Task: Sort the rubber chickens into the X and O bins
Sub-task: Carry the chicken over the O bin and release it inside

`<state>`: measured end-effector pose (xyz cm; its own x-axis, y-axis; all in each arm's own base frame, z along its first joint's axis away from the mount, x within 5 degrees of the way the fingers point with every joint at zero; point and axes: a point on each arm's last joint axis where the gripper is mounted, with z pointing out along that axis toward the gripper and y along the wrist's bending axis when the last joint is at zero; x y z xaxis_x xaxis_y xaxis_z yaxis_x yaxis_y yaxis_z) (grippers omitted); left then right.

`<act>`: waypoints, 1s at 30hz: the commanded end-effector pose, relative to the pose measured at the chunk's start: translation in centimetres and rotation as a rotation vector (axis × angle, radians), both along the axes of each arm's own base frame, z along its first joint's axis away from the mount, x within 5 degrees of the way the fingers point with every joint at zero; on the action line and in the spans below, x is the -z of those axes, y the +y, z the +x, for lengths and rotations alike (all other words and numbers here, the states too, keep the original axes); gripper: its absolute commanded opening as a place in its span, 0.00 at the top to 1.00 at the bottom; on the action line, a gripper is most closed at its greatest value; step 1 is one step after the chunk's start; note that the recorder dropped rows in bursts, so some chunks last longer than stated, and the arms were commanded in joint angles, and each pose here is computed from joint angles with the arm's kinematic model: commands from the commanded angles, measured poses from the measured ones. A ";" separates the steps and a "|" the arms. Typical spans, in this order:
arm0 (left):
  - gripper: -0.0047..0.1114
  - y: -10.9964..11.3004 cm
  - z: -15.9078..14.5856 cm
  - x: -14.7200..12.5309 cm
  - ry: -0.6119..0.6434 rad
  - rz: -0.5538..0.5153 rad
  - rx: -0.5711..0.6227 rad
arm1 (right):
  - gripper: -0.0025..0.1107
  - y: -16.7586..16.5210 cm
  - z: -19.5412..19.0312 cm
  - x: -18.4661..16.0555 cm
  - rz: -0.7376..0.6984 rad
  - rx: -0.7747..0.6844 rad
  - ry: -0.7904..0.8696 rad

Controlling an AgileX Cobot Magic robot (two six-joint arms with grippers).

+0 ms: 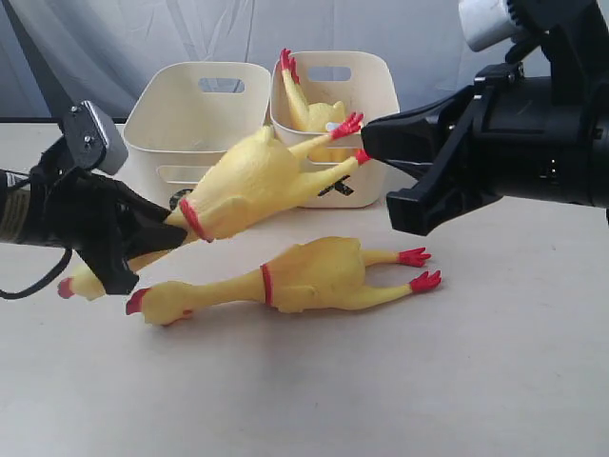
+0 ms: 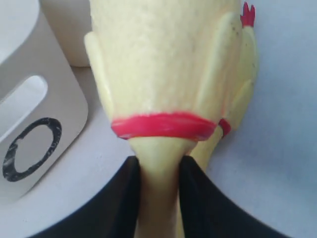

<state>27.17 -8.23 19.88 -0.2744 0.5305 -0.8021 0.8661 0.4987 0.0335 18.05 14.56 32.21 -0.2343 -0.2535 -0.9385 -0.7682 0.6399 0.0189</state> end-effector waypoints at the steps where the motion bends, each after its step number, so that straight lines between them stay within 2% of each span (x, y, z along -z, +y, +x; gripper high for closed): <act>1: 0.96 -0.2 -0.8 -2.3 0.117 -0.145 -0.147 | 0.98 -0.1 -0.2 0.0 0.003 -0.009 0.008; 4: 0.96 0.0 -0.4 -4.3 0.201 -0.256 -0.312 | 0.98 0.0 -0.2 0.1 0.003 -0.016 0.012; 8: 0.96 0.1 0.9 -6.9 0.269 -0.390 -0.450 | 0.98 0.0 -0.2 0.0 0.009 -0.017 0.017; 12: 0.96 0.4 2.3 -9.3 0.251 -0.472 -0.542 | 0.98 0.0 -0.3 0.0 0.018 -0.015 0.023; 15: 0.96 0.6 3.2 -9.9 0.224 -0.478 -0.576 | 0.98 0.0 -0.3 0.0 0.023 -0.015 0.027; 18: 0.96 0.6 5.2 -9.2 0.231 -0.470 -0.604 | 0.98 0.1 -0.4 0.0 0.036 -0.027 0.043; 23: 0.96 0.6 8.6 -6.4 0.277 -0.436 -0.659 | 0.98 0.2 -0.5 0.0 0.038 -0.036 0.048; 27: 0.96 0.5 9.9 -4.4 0.318 -0.414 -0.678 | 0.98 0.2 -0.5 0.0 0.047 -0.035 0.054; 30: 0.96 0.6 10.1 -3.9 0.322 -0.407 -0.691 | 0.98 0.3 -0.5 0.0 0.051 -0.041 0.060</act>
